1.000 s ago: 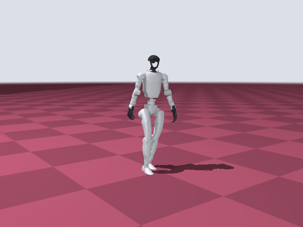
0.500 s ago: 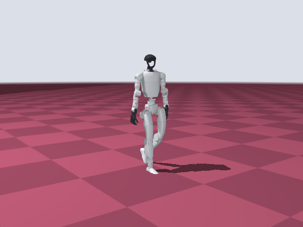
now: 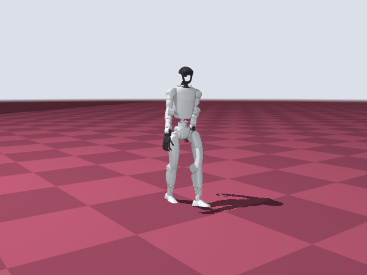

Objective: Walk run

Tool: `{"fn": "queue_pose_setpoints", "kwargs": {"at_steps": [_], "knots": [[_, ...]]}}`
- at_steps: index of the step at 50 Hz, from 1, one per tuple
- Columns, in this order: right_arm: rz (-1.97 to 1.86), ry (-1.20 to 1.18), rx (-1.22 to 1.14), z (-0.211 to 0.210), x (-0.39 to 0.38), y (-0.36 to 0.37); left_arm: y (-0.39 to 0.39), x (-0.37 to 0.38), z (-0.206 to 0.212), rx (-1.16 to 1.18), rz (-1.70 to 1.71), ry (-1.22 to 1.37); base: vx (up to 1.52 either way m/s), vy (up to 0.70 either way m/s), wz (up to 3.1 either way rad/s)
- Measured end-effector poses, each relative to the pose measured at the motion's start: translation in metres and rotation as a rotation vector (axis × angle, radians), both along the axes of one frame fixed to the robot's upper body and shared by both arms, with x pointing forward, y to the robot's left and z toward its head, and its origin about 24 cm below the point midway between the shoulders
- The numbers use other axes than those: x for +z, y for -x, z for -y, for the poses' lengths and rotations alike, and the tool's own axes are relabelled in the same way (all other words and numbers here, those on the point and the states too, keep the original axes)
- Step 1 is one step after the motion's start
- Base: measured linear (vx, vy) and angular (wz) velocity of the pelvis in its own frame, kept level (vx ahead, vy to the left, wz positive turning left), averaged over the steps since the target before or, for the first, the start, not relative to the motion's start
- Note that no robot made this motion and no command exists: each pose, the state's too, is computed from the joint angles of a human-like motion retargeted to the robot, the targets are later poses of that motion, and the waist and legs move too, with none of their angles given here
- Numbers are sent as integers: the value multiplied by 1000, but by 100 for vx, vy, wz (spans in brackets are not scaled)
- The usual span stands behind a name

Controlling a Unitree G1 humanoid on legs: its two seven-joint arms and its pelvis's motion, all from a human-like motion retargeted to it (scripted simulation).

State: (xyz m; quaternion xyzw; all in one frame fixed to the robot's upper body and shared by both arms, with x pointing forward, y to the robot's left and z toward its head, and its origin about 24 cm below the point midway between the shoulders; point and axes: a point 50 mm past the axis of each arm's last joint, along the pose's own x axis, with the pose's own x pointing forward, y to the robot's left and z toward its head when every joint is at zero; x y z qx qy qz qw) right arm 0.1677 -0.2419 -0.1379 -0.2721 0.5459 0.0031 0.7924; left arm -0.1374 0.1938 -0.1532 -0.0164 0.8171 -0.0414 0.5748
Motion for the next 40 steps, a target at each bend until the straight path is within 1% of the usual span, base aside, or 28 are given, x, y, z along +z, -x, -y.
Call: {"fn": "queue_pose_setpoints", "kwargs": {"at_steps": [5, 8, 13, 18, 23, 27, 30, 34, 37, 40], "knots": [[-239, -45, -22, -8, -24, 67, -7, -2, -6, 27, 27, -41, 93, 6, -41], [-355, -73, -60, -18, -33, 114, -30, -8, -14, 21, 74, -72, 82, 4, 7], [-534, -123, -106, -23, -35, 177, -109, -21, -23, -47, 322, -143, 67, 2, 2], [-649, -212, -123, -29, -32, 224, -202, -19, -21, -106, 593, -142, 53, 1, 54], [-736, -264, -146, -30, -26, 255, -273, -1, -16, -144, 830, -106, 60, -10, 76], [-761, -287, -186, -28, -23, 264, -310, 14, -13, -182, 970, -103, 58, -16, 38], [-751, -290, -221, -26, -22, 265, -323, 21, -10, -194, 1045, -102, 60, -18, 27], [-725, -282, -263, -21, -22, 261, -318, 19, -5, -211, 1063, -81, 59, -21, 6], [-710, -282, -287, -20, -23, 257, -297, 9, -3, -251, 990, -58, 74, -35, 38], [-701, -278, -306, -19, -23, 256, -260, -5, -3, -288, 860, -37, 77, -41, 42]]}}
